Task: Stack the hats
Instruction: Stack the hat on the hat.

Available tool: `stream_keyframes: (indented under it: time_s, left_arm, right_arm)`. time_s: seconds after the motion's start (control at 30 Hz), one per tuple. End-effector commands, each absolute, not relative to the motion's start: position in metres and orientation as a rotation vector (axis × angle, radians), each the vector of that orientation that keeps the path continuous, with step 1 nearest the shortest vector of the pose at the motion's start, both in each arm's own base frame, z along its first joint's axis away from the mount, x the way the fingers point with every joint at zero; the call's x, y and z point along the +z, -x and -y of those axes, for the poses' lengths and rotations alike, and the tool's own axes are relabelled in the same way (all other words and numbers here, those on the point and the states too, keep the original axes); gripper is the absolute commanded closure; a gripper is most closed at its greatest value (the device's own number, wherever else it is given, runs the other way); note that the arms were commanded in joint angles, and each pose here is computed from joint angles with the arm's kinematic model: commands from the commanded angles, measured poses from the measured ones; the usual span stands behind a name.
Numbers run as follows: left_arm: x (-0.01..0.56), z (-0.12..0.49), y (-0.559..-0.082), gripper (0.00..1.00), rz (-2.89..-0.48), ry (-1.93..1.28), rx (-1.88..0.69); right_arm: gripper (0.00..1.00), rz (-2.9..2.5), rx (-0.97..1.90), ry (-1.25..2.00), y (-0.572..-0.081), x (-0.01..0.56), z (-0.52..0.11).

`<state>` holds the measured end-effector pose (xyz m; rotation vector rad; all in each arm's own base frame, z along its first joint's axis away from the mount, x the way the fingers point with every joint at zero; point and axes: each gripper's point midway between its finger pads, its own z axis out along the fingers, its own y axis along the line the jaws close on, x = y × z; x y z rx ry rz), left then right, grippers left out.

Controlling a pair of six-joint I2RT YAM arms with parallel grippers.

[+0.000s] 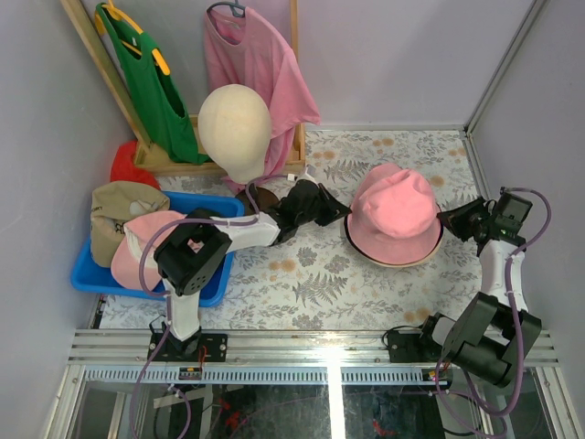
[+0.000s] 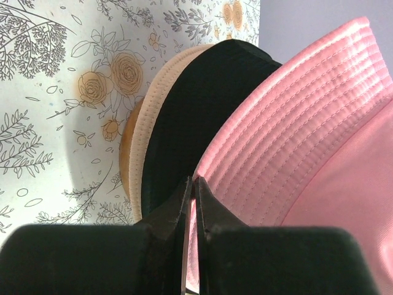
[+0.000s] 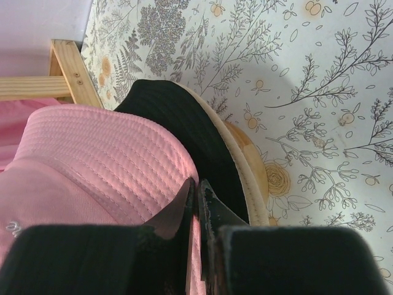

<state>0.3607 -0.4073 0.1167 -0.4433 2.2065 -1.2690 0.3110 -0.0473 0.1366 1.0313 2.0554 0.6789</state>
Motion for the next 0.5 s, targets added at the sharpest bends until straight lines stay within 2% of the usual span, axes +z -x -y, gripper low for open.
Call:
stream_keyframes:
  time_s: [0.0,0.23,0.47]
  left_arm:
    - [0.046,0.383,-0.341,1.0,-2.443,0.445,-1.014]
    - [0.069,0.4,-0.367,1.0,-2.414,0.42,-1.009]
    - [0.068,0.411,-0.384,1.0,-2.437,0.406,-0.967]
  right_arm:
    - [1.0,-2.157,0.555,-1.101,-0.289,0.102,0.056]
    - [1.0,-2.146,0.598,-1.075,-0.28,0.11,0.044]
    - [1.0,-2.138,0.65,-1.086,-0.265,0.106,0.03]
